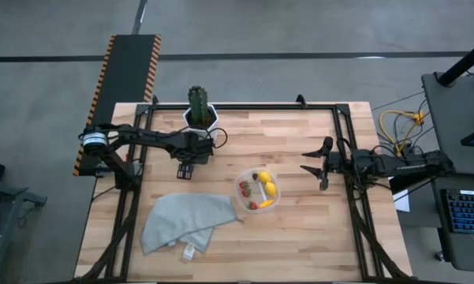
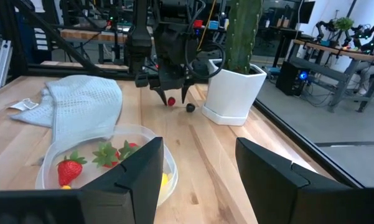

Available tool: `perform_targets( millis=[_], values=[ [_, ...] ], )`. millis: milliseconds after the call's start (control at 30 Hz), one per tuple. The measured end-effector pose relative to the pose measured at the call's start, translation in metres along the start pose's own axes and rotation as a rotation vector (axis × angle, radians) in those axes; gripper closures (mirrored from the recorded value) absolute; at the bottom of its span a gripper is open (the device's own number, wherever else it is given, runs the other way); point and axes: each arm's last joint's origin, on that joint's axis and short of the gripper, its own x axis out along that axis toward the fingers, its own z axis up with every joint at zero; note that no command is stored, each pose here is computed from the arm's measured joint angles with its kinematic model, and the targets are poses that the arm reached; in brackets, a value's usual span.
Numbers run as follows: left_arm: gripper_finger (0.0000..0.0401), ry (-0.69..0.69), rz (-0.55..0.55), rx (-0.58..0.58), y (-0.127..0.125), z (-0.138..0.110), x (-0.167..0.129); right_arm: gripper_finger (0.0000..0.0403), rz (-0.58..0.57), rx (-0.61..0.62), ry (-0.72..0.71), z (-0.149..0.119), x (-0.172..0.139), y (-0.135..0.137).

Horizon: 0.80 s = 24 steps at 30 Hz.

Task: Pick and placing Produce into tupperware
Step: Put the red cherry into the transparent container

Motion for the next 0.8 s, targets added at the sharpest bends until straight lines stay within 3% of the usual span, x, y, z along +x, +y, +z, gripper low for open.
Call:
perform_targets(
  millis=[333,800],
  values=[
    [0.0197,-0.004,-0.006,-0.005,-0.0001,0.0002,0.0005,0.0209,0.0,0.0,0.0,0.0,0.0,0.0],
    [0.0272,-0.013,-0.042,-0.004,-0.0014,0.0002,0.001,0.0209,0.0,0.007,0.0,0.0,0.0,0.0]
  ],
)
